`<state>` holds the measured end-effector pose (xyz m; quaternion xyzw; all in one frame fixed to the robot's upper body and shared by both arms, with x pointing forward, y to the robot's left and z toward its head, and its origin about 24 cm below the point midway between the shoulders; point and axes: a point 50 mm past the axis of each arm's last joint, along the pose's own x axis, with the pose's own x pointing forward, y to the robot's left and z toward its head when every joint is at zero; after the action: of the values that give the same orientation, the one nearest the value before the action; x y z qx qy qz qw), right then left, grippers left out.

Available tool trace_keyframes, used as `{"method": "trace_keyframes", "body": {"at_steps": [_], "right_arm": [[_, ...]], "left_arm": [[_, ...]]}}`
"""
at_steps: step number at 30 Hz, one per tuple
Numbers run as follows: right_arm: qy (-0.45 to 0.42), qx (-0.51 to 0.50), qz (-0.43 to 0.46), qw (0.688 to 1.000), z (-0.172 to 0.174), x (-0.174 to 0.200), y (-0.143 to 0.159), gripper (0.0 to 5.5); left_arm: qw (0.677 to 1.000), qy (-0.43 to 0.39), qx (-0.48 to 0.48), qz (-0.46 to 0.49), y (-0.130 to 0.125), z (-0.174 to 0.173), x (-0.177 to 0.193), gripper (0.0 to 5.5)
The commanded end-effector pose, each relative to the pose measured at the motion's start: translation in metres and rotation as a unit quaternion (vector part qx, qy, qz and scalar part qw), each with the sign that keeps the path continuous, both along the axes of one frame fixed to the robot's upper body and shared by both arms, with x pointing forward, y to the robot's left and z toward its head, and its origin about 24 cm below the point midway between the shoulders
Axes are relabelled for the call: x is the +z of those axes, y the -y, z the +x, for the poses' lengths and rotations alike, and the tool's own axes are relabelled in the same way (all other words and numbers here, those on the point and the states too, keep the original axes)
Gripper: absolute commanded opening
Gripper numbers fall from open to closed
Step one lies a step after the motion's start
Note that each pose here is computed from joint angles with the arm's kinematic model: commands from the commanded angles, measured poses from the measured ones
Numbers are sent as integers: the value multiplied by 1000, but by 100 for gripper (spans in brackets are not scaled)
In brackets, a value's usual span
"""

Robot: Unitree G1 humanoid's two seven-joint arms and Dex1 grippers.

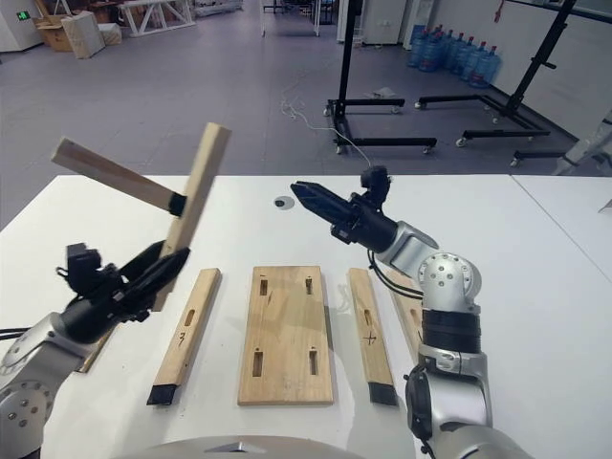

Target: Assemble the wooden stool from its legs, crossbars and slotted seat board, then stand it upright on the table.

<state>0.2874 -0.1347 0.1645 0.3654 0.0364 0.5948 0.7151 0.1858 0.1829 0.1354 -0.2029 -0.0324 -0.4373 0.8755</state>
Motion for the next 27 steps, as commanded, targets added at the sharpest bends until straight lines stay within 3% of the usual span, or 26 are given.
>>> {"method": "trace_keyframes", "body": {"at_steps": [1, 18, 27], "right_arm": [[12, 65, 29, 997, -5, 6, -15, 475], [44, 104, 49, 992, -12, 13, -50, 478], [30, 105, 117, 987, -16, 16, -45, 329]], "left_arm": [[998, -7, -55, -26, 6, 5, 1, 203], [991, -32, -128, -3, 18, 1, -5, 203], [991, -37, -128, -2, 17, 4, -8, 203]]}}
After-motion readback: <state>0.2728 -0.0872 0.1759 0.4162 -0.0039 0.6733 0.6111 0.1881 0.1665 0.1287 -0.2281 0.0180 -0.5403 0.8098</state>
